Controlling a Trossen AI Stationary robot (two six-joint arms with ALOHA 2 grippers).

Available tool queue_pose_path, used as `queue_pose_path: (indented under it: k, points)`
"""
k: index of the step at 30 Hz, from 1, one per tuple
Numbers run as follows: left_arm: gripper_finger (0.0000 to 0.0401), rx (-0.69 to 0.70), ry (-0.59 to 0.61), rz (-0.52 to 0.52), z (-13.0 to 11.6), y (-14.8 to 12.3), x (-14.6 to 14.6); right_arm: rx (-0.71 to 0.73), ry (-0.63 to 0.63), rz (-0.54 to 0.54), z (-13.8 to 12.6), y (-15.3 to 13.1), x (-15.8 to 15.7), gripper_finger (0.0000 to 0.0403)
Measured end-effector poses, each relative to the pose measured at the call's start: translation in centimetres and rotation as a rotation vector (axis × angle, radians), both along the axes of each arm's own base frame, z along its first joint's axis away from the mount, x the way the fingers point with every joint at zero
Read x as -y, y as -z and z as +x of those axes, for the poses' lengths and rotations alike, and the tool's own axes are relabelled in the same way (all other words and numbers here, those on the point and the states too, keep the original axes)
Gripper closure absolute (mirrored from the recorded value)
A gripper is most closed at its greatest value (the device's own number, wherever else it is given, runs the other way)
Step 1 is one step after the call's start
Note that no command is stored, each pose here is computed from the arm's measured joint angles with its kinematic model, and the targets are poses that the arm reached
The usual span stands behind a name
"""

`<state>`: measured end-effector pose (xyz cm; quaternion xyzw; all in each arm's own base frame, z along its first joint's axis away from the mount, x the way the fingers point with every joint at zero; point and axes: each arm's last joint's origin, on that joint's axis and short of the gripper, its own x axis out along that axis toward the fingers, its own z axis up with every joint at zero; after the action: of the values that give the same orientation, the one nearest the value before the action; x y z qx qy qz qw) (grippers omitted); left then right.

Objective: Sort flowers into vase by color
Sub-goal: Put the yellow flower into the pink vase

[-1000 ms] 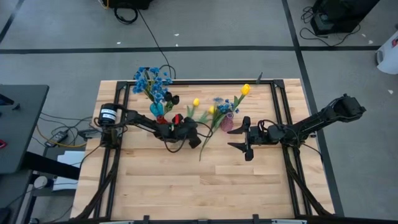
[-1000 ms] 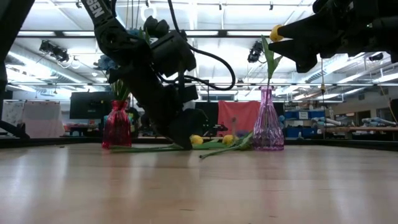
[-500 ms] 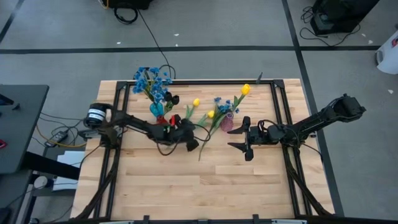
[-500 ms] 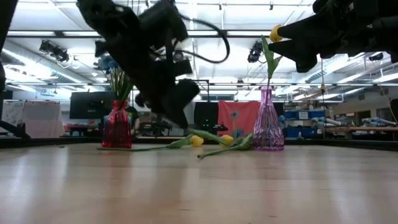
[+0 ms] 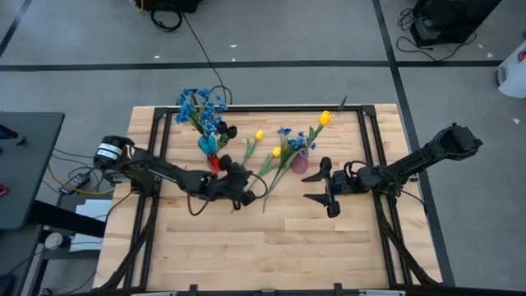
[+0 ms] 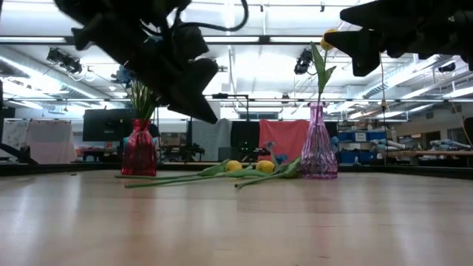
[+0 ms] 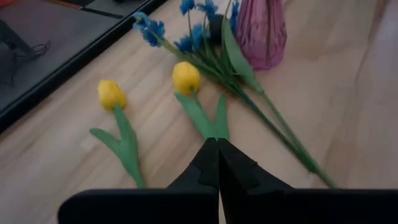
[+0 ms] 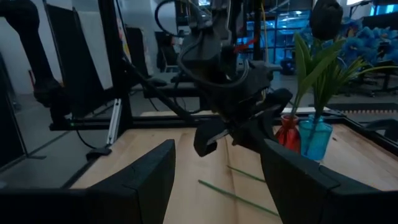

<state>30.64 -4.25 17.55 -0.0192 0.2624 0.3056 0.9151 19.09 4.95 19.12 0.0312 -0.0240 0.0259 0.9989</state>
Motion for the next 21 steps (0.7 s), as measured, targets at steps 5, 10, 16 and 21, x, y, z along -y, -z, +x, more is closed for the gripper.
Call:
queue_pose_path:
  k: [5, 10, 16, 21]
  points:
    - [0.04, 0.085, 0.046, -0.027, -0.9, 0.9, 0.9, 0.015, -0.004, 0.039, 0.0, -0.2, -0.1, 0.0159]
    - [0.039, 0.108, 0.045, -0.112, -1.3, 1.7, 1.2, 0.0, 0.025, 0.091, 0.1, 0.1, 0.0, 0.0159]
    - [0.0345, 0.14, 0.002, -0.116, -1.1, 2.0, 1.0, 0.0, 0.072, 0.075, 0.7, -0.2, -0.1, 0.0159]
    - [0.028, 0.144, -0.029, -0.086, -0.5, 3.2, 0.7, -0.01, 0.054, 0.027, 1.2, -0.3, -0.3, 0.0159]
